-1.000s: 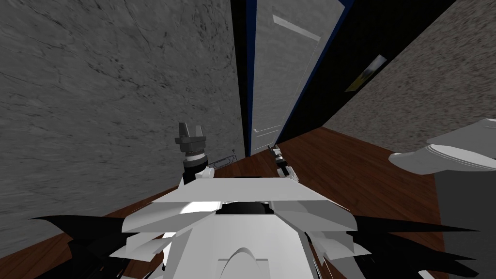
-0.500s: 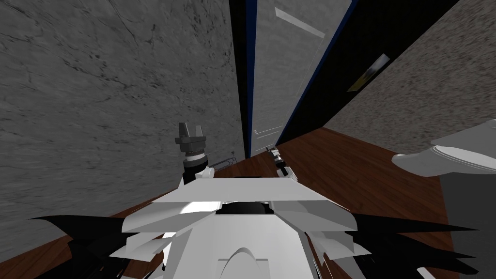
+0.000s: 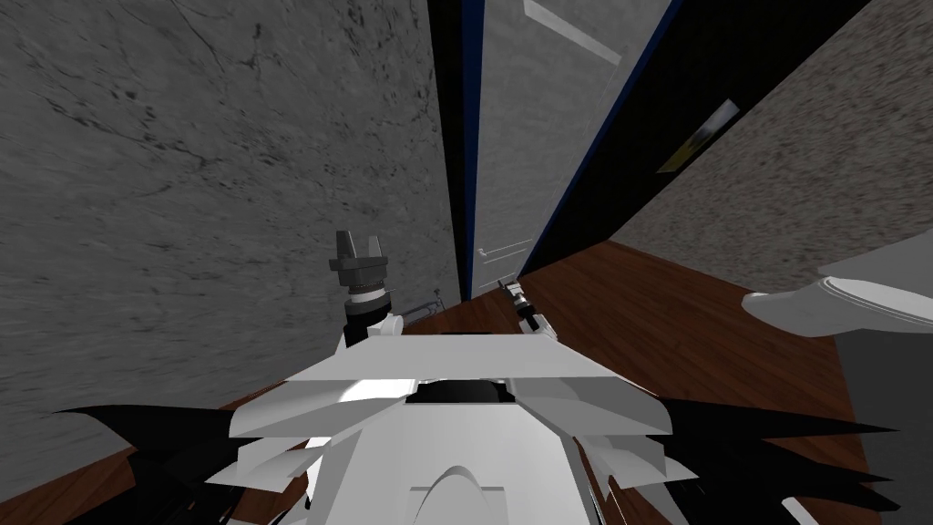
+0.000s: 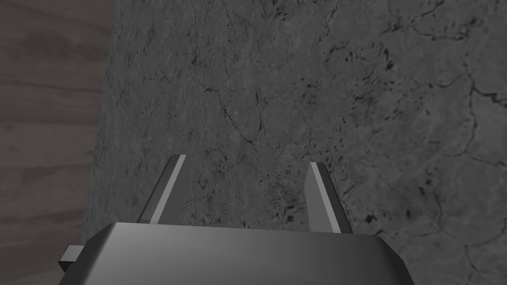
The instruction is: Pull the door open
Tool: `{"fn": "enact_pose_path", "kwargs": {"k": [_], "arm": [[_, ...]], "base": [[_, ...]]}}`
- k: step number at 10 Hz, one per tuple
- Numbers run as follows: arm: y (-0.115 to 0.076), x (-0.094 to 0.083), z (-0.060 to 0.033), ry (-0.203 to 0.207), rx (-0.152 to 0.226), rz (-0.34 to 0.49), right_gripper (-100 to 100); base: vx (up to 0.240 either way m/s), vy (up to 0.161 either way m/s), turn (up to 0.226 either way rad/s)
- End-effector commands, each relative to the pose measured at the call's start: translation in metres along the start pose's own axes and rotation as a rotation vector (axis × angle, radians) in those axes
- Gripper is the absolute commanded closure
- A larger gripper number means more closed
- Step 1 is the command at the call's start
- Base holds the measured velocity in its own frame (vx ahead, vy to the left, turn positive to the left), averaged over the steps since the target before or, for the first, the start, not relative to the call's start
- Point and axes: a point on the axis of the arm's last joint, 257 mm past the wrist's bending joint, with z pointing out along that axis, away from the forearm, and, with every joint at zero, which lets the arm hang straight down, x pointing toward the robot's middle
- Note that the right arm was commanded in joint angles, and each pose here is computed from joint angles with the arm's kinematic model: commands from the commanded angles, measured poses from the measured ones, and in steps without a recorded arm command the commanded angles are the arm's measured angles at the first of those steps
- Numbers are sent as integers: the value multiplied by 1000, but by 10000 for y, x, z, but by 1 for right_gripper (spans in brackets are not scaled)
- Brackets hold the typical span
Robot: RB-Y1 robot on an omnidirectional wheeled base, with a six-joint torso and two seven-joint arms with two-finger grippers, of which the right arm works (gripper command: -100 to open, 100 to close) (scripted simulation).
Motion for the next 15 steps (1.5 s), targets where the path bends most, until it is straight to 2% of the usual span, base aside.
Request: {"fn": "enact_pose_path", "kwargs": {"k": [1,2,10,13,15], "arm": [[79,96,2,21,-21,-20,-100],[132,174,-1,37,-36,-31,-100],[330,403,-20,82,-89,-62,-100],[468,523,-38,106,-125,-76,-100],[459,528,-41,106,-124,-73,-100]], "base": [[124,-10,-4],[160,-1,-7],[100,0,-3],[138,2,-5],[88,0,1]]}}
